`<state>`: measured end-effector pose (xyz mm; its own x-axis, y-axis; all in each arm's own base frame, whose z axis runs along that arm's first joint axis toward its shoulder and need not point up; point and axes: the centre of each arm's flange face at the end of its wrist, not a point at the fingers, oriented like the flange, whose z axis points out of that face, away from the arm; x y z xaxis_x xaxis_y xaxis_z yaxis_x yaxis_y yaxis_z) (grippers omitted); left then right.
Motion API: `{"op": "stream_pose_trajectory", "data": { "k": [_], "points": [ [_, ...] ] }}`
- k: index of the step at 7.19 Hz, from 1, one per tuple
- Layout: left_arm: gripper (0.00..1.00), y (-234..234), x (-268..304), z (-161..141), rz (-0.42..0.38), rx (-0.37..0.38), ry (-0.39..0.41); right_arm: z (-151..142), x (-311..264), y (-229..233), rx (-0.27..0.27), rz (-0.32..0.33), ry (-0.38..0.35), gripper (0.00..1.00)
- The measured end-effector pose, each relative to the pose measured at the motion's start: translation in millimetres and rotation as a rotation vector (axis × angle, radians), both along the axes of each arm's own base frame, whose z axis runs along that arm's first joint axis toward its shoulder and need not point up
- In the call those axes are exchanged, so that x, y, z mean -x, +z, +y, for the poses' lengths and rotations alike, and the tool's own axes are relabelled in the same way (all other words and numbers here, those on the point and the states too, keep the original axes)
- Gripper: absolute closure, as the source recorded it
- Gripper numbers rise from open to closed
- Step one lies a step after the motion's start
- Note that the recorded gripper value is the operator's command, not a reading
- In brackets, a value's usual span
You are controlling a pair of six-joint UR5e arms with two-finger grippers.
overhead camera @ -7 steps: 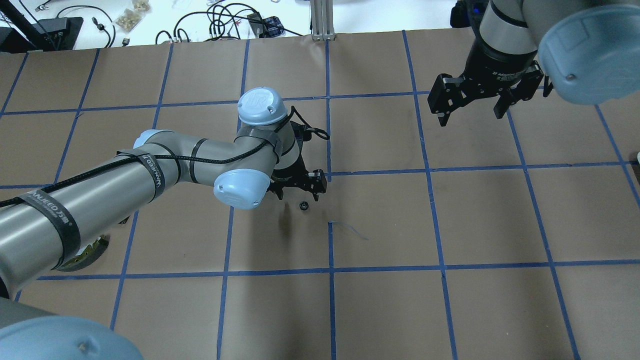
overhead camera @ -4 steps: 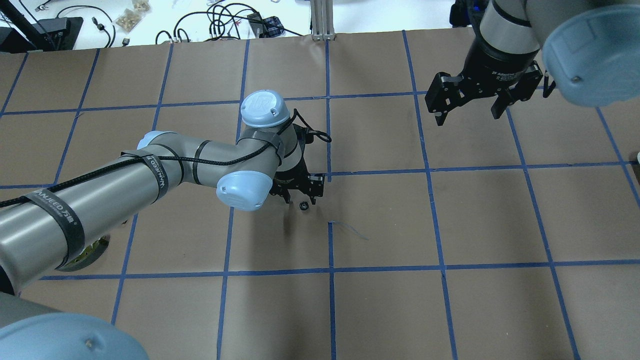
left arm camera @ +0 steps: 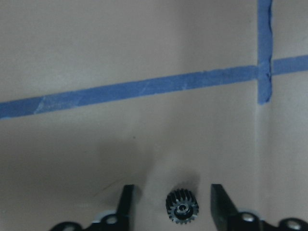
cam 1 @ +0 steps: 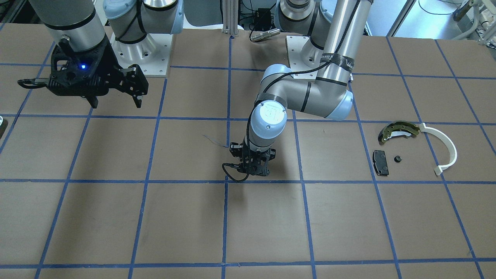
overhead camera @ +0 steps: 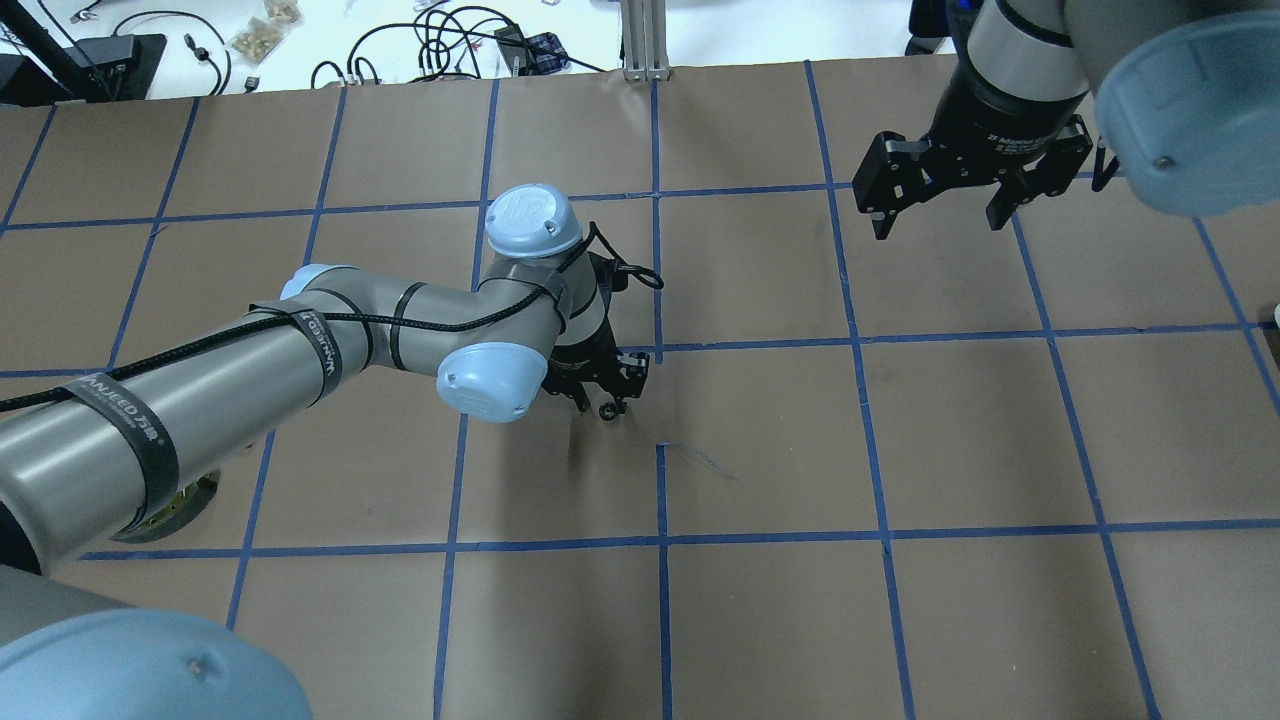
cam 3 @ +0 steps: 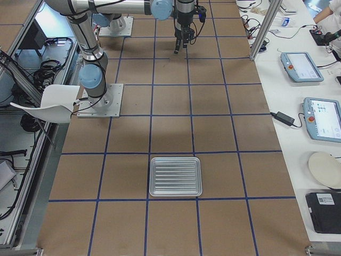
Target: Place bearing gear from tray to pile
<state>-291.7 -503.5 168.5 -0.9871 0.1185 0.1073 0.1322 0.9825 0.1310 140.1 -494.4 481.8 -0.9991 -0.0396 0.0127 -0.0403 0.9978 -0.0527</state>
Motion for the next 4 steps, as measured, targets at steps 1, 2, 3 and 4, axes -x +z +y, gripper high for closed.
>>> {"op": "stream_pose_trajectory", "data": {
  "k": [1, 2, 3, 4],
  "points": [
    [1.0, 0.6, 0.2, -0.6, 0.002, 0.001, 0.001, -0.6, -0.6, 0.2, 0.009, 0.0, 0.001, 0.0],
    [1.0, 3.6, -1.0, -2.3, 0.004, 0.006, 0.005, 0.0, -0.9, -2.2, 0.008, 0.001, 0.001, 0.0],
    [1.0, 12.2, -4.2, -6.4, 0.008, 0.02, 0.01, 1.2, -1.2, -6.9, 0.001, 0.0, 0.002, 0.0],
    [1.0, 25.2, -13.4, -16.9, 0.011, 0.038, 0.02, 2.1, -1.4, -10.7, -0.006, 0.0, 0.003, 0.0]
  ]
}}
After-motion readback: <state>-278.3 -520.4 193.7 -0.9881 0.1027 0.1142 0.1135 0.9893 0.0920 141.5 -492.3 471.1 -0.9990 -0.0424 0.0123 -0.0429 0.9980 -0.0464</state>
